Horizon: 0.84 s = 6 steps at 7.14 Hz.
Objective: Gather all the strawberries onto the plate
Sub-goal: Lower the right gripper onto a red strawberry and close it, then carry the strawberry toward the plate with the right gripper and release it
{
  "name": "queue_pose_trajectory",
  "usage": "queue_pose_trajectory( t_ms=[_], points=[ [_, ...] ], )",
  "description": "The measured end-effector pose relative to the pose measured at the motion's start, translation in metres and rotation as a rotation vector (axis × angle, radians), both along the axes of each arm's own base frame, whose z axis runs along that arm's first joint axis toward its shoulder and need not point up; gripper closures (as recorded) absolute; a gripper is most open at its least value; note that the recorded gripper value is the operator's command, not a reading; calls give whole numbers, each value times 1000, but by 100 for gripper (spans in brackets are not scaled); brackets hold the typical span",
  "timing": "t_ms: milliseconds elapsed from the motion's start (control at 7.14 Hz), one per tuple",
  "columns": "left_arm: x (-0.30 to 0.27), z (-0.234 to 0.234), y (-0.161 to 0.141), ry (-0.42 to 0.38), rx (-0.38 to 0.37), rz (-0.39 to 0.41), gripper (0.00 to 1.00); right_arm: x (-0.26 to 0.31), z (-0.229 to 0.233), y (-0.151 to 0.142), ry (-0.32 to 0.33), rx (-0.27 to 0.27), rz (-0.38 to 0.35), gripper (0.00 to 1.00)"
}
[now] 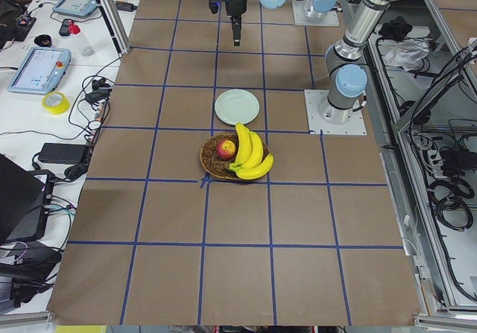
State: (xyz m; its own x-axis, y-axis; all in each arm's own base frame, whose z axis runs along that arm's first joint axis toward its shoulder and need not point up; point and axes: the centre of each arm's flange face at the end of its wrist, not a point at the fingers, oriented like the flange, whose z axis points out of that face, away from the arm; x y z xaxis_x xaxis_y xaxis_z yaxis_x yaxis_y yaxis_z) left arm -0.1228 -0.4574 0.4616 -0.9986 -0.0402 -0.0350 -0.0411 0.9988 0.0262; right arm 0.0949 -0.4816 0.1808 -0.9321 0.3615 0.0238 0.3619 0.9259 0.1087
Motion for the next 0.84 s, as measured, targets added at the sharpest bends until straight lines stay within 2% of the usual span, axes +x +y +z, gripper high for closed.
queue_pose_trajectory(
  t_ms=[280,420,840],
  points=[
    [0,0,0,-1,1,1,0,1,-6,6,-3,17,6,91],
    [0,0,0,0,1,0,0,1,-6,7,-3,19,8,98],
    [-1,0,0,1,0,-1,0,10,6,1,-1,-9,16,98]
  ],
)
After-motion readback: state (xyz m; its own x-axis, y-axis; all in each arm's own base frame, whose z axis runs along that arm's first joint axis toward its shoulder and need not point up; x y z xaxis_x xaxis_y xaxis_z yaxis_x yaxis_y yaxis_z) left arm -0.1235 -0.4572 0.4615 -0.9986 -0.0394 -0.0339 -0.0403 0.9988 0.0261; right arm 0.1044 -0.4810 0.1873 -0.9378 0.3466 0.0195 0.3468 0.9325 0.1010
